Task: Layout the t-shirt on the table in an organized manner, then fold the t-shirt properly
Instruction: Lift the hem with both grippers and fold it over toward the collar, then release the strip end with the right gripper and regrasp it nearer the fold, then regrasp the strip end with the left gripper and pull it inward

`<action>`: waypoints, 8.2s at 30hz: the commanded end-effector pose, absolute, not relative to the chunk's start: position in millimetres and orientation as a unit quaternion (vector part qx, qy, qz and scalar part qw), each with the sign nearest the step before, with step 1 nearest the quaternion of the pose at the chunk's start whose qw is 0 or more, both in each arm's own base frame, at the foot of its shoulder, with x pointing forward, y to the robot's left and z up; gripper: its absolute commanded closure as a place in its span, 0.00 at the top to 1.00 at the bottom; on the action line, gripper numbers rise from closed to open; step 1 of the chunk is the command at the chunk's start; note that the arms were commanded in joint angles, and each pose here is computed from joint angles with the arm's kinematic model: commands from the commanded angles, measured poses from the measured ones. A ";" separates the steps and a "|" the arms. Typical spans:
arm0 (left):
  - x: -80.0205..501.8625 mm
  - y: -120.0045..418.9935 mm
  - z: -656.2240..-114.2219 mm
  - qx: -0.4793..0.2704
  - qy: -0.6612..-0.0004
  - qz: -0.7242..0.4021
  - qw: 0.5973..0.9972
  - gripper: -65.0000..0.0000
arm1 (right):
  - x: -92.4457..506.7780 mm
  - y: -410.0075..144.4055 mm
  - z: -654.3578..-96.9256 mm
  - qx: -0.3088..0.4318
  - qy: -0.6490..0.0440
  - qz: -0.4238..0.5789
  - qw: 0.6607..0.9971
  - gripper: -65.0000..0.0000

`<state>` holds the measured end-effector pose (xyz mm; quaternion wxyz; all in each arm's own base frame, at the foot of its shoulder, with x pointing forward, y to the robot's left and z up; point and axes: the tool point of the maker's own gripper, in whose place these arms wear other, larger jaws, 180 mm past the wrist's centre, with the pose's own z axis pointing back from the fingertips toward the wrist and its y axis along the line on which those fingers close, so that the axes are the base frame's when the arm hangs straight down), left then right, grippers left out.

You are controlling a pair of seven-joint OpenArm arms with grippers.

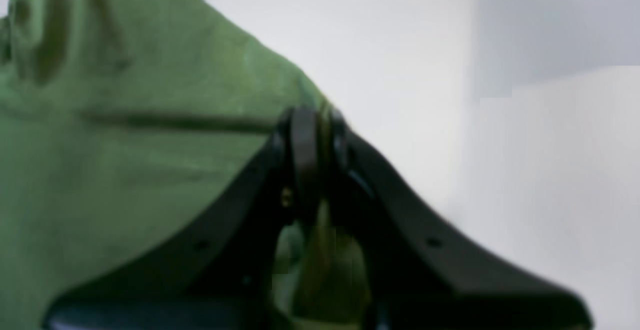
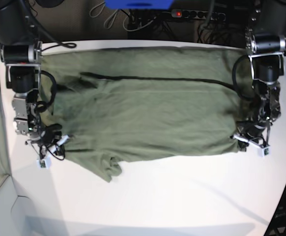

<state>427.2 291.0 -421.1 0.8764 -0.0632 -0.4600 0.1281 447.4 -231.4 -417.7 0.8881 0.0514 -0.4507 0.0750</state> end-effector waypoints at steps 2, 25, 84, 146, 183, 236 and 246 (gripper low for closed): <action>436.1 304.9 -392.2 -0.060 -0.500 0.138 0.853 0.00 | 458.7 -234.4 -390.2 0.045 -0.487 0.086 0.868 0.00; 392.5 289.7 -319.8 -0.118 -0.552 0.133 0.815 0.00 | 380.6 -240.7 -296.1 0.004 -0.628 0.057 0.776 0.00; 247.6 312.7 -366.1 -0.077 -0.458 0.145 0.874 0.00 | 236.3 -233.8 -381.7 0.057 -0.509 0.081 0.855 0.00; 245.6 310.4 -421.4 -0.098 -0.397 0.182 0.894 0.52 | 348.9 -162.4 -401.5 0.115 -0.396 0.153 0.898 0.70; 244.5 305.3 -424.2 -0.104 -0.397 0.191 0.892 0.52 | 246.8 -177.6 -332.3 0.024 -0.455 0.156 0.876 0.00; 203.5 295.5 -457.8 -0.066 -0.319 0.149 0.934 1.00 | 225.6 -187.9 -423.8 0.093 -0.392 0.078 0.912 0.00; 190.9 271.3 -481.6 -0.027 -0.277 0.076 0.958 1.00 | 234.0 -188.0 -419.4 0.091 -0.399 0.080 0.909 0.00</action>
